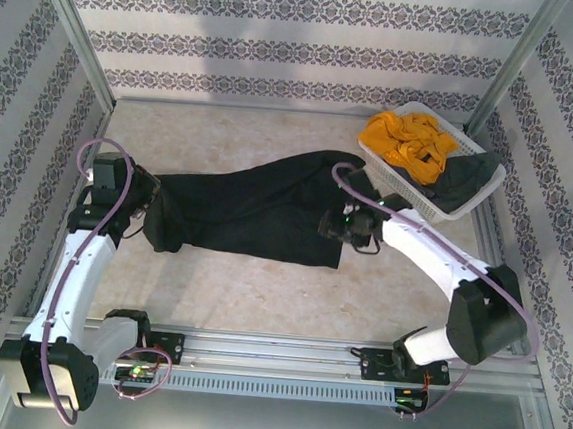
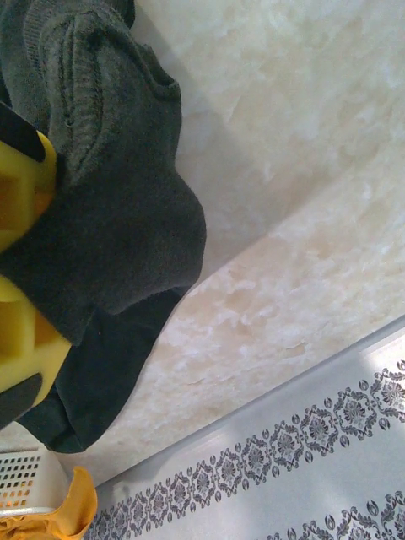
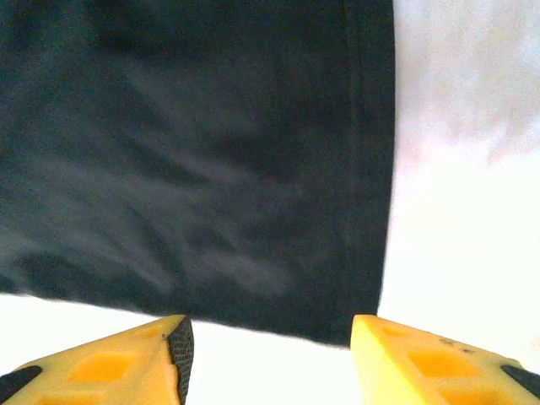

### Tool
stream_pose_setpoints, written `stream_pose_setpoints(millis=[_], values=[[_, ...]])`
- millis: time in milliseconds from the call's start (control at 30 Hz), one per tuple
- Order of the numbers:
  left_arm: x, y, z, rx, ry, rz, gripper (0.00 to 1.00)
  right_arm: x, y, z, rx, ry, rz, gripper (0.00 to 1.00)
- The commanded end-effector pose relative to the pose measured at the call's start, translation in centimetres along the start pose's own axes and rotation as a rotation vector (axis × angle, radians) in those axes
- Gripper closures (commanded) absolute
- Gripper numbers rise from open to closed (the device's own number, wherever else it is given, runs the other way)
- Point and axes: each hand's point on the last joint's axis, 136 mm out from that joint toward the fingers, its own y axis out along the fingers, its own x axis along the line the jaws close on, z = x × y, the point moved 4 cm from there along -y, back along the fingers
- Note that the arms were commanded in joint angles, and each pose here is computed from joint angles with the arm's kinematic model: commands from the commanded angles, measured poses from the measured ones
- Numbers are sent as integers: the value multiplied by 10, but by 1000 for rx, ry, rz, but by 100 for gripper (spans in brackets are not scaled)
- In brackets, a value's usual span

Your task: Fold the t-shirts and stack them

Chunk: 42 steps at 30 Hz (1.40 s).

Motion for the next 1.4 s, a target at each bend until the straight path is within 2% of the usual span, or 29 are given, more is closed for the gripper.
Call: stream_pose_setpoints(millis=[0,233,467,533,733,767,900,1033,1200,1300,1367], values=[[6,-2,5,18,-7,-9,100,-20,25,14,58,81,99,46],[15,4,11,34,12,-30,100,-22,62,22,159,79,145,45],[23,12,19,64,9,-42,100,-18,72,32,210,92,139,49],[25,15,22,75,7,-44,100,-14,74,30,210,97,119,56],[26,17,24,86,9,-40,100,3,67,18,175,92,92,97],[26,17,25,88,10,-41,100,2,62,13,150,92,103,100],[23,13,22,84,4,-37,100,0,29,-18,9,101,76,100],[0,5,4,46,4,0,100,17,-23,-73,-177,74,-63,100],[-45,-12,-32,-16,-6,79,100,35,-102,-140,-435,60,-231,100],[-59,-34,-46,-73,-32,102,100,32,-149,-159,-583,86,-291,100],[-60,-50,-49,-100,-55,107,100,26,-175,-159,-659,103,-319,100]])
